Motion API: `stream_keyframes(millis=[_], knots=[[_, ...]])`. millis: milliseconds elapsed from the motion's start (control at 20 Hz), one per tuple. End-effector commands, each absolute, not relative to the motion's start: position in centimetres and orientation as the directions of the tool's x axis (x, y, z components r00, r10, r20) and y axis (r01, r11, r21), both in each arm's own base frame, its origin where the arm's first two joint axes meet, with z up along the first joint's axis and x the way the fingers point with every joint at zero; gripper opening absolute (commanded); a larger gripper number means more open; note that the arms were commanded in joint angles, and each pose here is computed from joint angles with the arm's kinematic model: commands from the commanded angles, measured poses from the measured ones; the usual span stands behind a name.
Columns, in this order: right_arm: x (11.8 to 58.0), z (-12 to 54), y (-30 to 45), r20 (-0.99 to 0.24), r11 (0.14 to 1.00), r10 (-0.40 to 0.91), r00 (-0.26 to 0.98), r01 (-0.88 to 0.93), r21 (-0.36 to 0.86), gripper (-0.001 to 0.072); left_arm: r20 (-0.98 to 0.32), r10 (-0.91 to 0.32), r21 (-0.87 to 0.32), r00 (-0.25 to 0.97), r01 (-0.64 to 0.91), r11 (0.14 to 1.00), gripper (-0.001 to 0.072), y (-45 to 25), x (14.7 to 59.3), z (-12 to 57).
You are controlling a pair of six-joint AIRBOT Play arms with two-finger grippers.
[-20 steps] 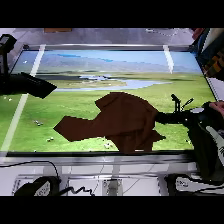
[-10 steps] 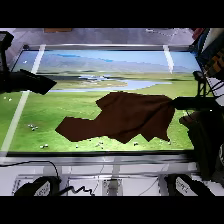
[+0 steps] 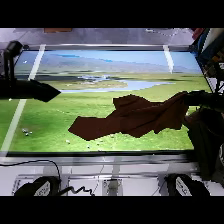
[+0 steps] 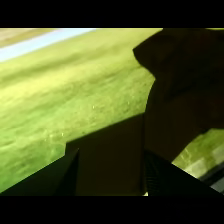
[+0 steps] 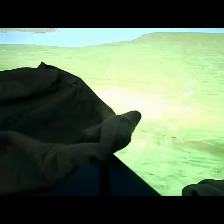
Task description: Fold the clothes and pants, and hang the long-sleeved shirts on hangers.
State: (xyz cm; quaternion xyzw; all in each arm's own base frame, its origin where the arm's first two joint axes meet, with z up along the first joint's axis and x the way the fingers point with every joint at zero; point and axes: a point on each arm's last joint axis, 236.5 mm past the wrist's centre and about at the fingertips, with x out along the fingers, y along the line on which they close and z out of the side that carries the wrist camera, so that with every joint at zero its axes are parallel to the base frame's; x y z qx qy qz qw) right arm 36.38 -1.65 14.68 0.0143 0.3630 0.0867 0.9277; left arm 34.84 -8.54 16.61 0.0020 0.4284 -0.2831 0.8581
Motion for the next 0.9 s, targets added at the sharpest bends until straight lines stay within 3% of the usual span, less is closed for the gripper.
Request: stream_keyframes(millis=[0, 150, 250, 400, 600, 850], knots=[[36.3, 14.8, -1.7, -0.669, 0.986, 0.165, 0.725, -0.148, 0.083, 0.0014, -0.874, -0.386, -0.244, 0.294, 0.422, 0.873, 0.0423, -6.0, 31.5, 8.1], [36.3, 14.8, -1.7, -0.669, 0.986, 0.165, 0.725, -0.148, 0.083, 0.0014, -0.903, -0.369, -0.291, 0.220, 0.318, 0.902, 0.0455, -4.9, 29.4, 0.9], [36.3, 14.8, -1.7, -0.669, 0.986, 0.165, 0.725, -0.148, 0.083, 0.0014, -0.910, -0.355, -0.308, 0.212, 0.227, 0.924, 0.0648, -4.2, 28.5, -2.2], [36.3, 14.8, -1.7, -0.669, 0.986, 0.165, 0.725, -0.148, 0.083, 0.0014, -0.917, -0.342, -0.318, 0.204, 0.144, 0.937, 0.0654, -2.9, 27.5, -4.5], [36.3, 14.8, -1.7, -0.669, 0.986, 0.165, 0.725, -0.148, 0.084, 0.0014, -0.907, -0.322, -0.344, 0.272, -0.036, 0.938, 0.0645, -0.5, 29.4, -6.1], [36.3, 14.8, -1.7, -0.669, 0.986, 0.165, 0.725, -0.148, 0.084, 0.0014, -0.791, -0.563, -0.601, 0.238, -0.129, 0.789, 0.0639, -5.3, 31.2, -8.7]])
